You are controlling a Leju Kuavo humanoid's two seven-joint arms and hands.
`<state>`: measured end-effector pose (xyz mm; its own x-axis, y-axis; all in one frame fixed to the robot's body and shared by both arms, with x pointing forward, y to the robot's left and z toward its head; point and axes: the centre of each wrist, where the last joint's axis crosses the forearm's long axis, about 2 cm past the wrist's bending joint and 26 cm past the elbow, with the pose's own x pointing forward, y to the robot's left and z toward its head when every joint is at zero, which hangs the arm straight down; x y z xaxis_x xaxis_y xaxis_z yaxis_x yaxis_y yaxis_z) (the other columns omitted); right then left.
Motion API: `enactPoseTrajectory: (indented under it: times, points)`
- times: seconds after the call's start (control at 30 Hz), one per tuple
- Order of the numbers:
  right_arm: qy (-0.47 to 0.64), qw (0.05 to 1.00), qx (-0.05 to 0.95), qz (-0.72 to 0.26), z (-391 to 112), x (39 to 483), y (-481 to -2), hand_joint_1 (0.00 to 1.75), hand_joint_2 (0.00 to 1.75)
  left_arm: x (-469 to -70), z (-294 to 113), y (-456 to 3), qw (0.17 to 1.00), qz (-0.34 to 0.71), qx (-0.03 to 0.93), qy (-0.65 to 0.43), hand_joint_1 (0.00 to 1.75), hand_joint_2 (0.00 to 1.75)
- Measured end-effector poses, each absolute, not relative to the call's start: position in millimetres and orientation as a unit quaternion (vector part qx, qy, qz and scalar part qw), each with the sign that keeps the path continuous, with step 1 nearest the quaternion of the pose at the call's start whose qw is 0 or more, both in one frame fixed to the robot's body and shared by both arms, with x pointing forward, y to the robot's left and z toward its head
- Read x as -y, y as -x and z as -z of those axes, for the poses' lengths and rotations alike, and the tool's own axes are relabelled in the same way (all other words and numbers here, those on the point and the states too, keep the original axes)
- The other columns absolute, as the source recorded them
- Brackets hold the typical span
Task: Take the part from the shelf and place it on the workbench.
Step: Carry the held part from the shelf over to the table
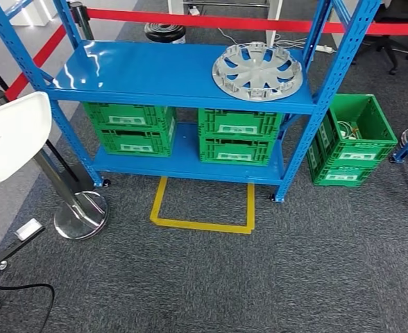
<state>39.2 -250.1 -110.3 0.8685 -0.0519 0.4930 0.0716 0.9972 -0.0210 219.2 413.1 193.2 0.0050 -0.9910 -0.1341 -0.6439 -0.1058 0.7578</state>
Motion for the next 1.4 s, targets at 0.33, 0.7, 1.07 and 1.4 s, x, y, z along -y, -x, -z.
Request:
enactPoseTrajectory:
  times: [0.33,0.7,1.07,1.4]
  points:
    - [0.017,0.967,0.251,0.032,110.3,246.5,-36.3,0.00,0.00,-419.3,-192.3,-214.9,0.265,0.344,0.610,-0.663,1.75,1.75]
    - [0.015,0.968,0.250,0.031,110.5,245.5,-33.7,0.00,0.00,-421.2,-194.3,-213.2,0.267,0.347,0.607,-0.663,1.75,1.75]
    - [0.014,0.967,0.251,0.031,110.4,245.0,-34.4,0.00,0.00,-420.9,-193.6,-209.2,0.281,0.347,0.608,-0.657,1.75,1.75]
    - [0.013,0.967,0.251,0.030,110.2,243.2,-34.5,0.00,0.00,-422.5,-194.0,-208.0,0.285,0.344,0.608,-0.656,1.75,1.75]
